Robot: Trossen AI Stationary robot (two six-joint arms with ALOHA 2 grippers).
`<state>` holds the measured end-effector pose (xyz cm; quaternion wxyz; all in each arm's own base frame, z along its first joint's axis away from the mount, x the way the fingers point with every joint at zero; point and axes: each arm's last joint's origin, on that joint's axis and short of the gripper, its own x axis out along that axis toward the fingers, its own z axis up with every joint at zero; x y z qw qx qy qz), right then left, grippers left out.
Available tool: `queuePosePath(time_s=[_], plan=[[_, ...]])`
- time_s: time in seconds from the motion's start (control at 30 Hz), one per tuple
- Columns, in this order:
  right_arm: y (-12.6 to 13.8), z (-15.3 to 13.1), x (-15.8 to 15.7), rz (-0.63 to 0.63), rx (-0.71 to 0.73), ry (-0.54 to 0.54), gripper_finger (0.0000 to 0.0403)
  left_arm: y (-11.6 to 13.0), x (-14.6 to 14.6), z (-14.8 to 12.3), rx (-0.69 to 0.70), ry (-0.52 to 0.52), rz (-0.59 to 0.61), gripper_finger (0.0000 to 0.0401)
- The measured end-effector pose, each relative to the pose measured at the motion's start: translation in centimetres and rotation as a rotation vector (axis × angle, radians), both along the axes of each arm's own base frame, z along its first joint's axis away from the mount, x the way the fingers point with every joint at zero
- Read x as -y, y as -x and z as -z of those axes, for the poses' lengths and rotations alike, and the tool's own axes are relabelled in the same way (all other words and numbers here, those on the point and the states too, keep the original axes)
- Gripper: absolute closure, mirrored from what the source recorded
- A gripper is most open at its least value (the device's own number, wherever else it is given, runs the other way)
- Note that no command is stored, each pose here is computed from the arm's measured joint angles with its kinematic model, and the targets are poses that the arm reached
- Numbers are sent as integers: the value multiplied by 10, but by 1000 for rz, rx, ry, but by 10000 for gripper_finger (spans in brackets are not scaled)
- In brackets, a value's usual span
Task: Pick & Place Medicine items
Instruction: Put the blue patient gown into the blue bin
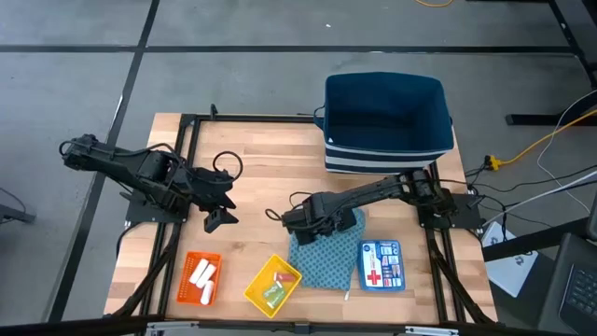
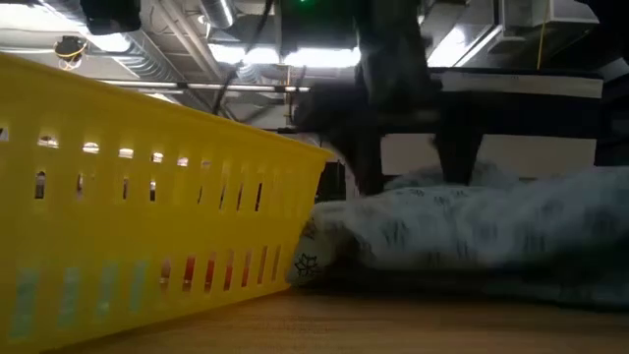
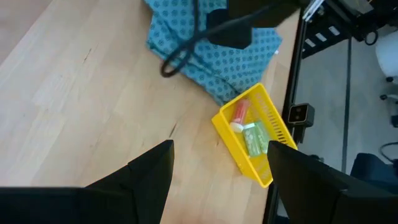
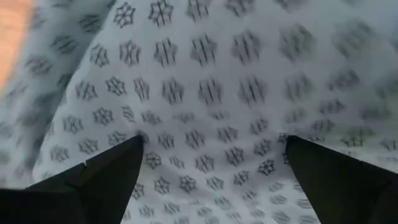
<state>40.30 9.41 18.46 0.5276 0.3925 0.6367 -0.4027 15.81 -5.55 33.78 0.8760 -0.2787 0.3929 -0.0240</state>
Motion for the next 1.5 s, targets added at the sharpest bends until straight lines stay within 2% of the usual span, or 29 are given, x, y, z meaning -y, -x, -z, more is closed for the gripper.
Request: queuePosePath(time_s=[0.17, 0.27, 0.43, 0.53, 0.63, 0.7, 0.9, 1.2, 1.27, 1.33, 1.4, 1.5], plan=[[9, 45, -2, 50, 4, -95, 6, 2, -1, 2, -34, 0, -3, 146], [18, 58, -7, 56, -1, -149, 6, 2, -1, 2, -36, 0, -3, 146], [22, 61, -12, 36, 13, -98, 10, 2, -1, 2, -34, -4, -9, 146], [21, 62, -9, 50, 17, -76, 31, 2, -2, 2, -34, -5, -19, 146], [21, 62, -5, 52, 16, -77, 80, 1, -3, 2, -35, -1, -30, 146], [21, 62, -3, 53, 14, -66, 130, 1, -3, 2, -36, 3, -35, 146], [23, 62, 2, 36, -9, -38, 321, 1, -3, 2, -38, 10, -42, 146], [20, 56, 2, 11, 16, -18, 322, 1, -4, 2, -34, -3, -47, 146], [4, 48, 0, -5, 140, -3, 322, 1, -4, 2, -32, -7, -50, 146], [-24, 33, -2, -25, 360, 11, 322, 1, -4, 2, -30, -13, -50, 146], [-29, 18, 1, -43, 372, 55, 322, 1, -4, 2, -29, -16, -50, 146], [-50, -22, 4, -40, 547, 97, 322, 1, -4, 2, -25, -22, -45, 146]])
